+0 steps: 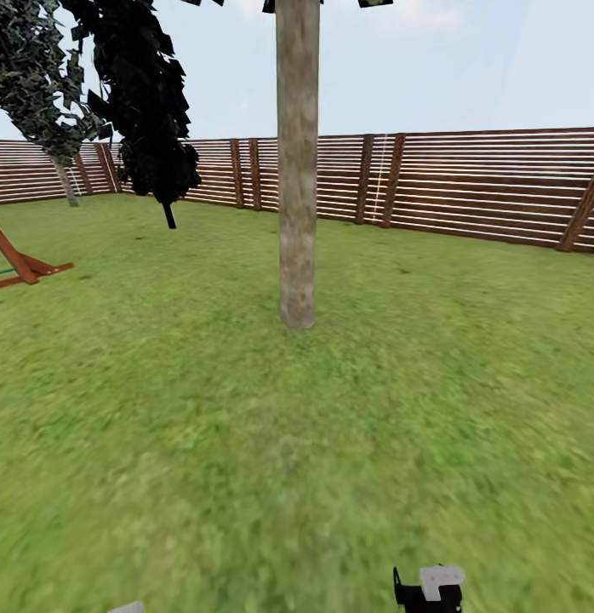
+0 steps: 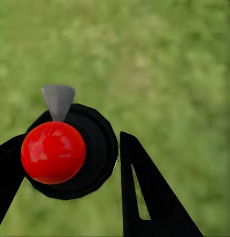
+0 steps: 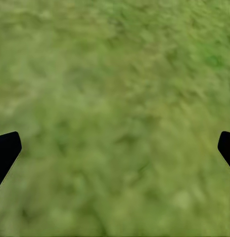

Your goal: In the garden, pick up the pesticide atomizer on the floor and spray pesticide onto both trees until each tree trunk is fully covered.

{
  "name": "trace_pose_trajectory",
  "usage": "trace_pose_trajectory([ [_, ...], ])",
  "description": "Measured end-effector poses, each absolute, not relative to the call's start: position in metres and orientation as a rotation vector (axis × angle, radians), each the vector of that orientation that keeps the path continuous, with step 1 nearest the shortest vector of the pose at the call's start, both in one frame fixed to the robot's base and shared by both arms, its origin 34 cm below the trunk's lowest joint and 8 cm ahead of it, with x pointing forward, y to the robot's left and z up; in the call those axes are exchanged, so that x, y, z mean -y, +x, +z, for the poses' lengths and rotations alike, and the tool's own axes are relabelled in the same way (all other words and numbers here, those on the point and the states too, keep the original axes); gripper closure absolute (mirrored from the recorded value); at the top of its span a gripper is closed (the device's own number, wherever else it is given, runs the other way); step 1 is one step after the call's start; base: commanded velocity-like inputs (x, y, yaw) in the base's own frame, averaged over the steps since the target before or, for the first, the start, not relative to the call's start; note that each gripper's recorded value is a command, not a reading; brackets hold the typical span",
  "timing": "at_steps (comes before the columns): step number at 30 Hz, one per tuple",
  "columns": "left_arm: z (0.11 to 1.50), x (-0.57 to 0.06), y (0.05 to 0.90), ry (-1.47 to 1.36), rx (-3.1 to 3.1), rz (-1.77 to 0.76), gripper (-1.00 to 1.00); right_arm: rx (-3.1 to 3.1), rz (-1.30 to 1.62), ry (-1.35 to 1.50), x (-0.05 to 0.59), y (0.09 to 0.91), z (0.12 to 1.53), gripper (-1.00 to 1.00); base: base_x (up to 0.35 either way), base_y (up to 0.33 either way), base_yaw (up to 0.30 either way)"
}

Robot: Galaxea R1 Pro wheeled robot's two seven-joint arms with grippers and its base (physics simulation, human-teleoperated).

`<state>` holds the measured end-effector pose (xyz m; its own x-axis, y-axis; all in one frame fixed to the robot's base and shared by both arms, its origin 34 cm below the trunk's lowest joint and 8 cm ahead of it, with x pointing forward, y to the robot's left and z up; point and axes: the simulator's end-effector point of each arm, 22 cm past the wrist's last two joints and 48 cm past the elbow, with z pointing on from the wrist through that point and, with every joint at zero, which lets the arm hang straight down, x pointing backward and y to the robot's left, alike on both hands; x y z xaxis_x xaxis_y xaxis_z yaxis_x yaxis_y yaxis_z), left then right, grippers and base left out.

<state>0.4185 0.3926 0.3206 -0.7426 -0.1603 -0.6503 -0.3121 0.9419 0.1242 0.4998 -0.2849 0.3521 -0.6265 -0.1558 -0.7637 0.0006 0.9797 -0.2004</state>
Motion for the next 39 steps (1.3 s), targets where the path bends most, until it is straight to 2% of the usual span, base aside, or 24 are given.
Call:
trace_pose_trajectory([
  [27, 0.3222, -0.3988, 0.4187, -0.331, -2.412, 0.305, 1.0, -2.238, -0.231, -0.097, 0.2858, 0.4998, 0.3524, -1.0, 0.339, 0.0, 0.0],
  [39, 0.3235, -0.4009, 0.4198, -0.329, -2.409, 0.304, 1.0, -2.232, -0.226, -0.098, 0.2837, 0.5014, 0.354, -1.0, 0.339, 0.0, -0.059],
])
